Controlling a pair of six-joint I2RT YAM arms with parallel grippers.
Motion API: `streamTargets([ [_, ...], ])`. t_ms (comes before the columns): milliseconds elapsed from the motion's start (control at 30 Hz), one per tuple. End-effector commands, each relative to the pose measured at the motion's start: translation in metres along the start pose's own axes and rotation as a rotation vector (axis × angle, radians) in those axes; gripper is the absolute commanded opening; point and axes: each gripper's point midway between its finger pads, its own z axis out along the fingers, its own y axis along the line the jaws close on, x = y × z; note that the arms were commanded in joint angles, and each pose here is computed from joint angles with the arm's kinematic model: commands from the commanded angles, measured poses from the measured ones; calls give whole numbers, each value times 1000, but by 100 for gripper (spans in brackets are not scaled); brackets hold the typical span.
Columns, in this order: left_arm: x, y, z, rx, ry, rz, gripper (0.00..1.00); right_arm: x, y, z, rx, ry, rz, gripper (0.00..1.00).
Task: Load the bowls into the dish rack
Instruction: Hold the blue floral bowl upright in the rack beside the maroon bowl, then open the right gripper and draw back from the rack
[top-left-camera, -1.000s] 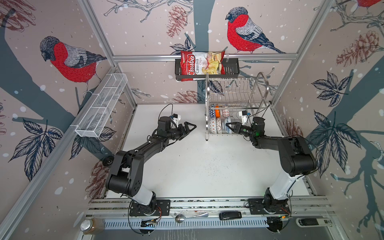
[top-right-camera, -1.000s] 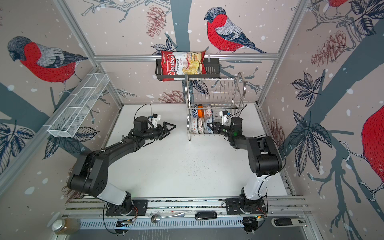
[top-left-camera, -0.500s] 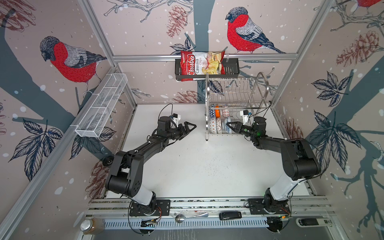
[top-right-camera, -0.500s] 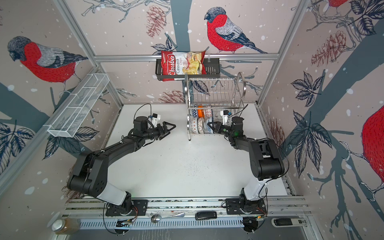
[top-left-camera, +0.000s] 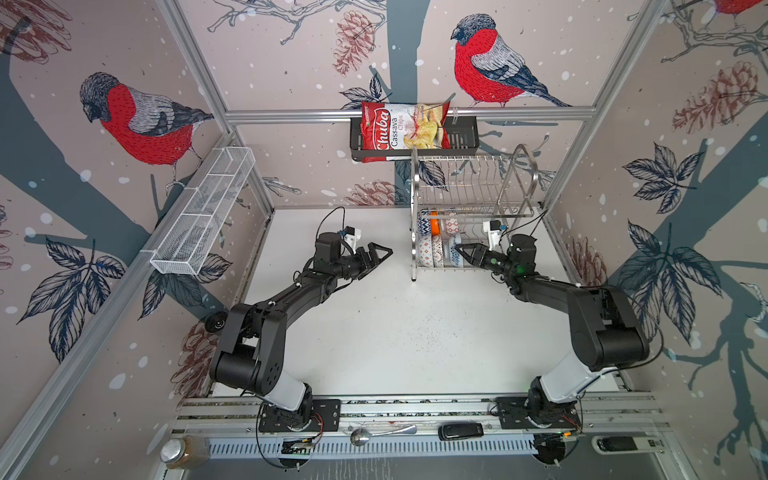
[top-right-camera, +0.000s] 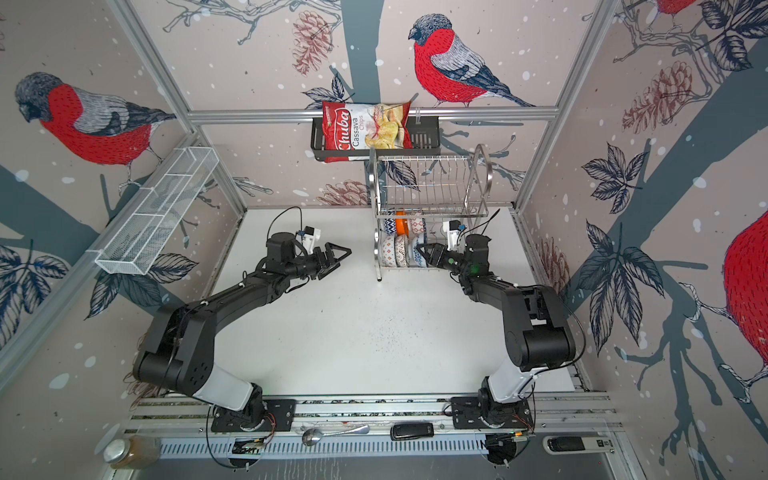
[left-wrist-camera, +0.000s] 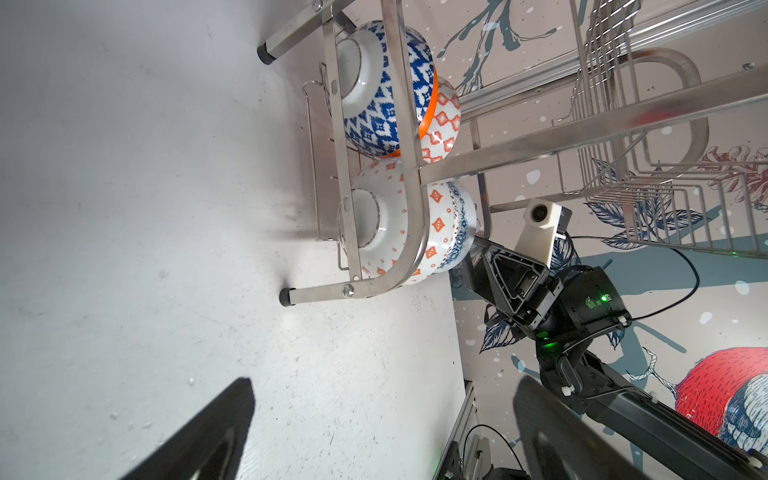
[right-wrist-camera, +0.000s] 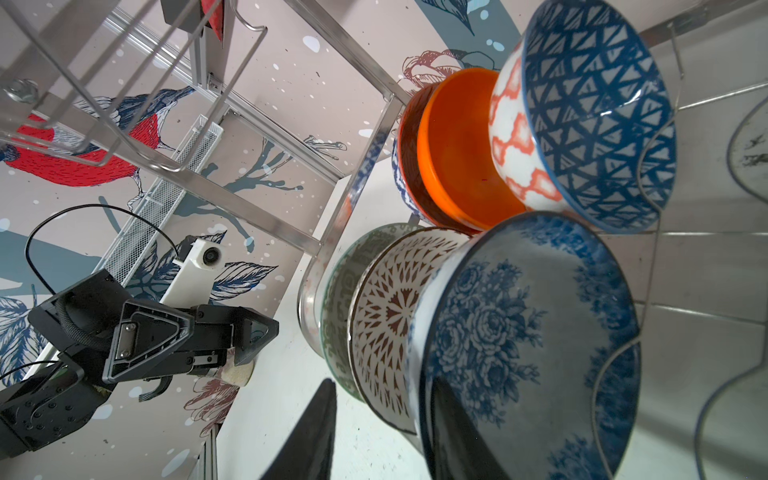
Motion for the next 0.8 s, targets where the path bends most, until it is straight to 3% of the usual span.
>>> streamTargets([
  [0, -3, -3, -1, 7, -13, 29, 98, -5, 9, -5, -11, -10, -29, 42],
  [767, -7, -8, -5, -2, -29, 61, 97, -14, 17, -57, 71, -94, -59, 65],
])
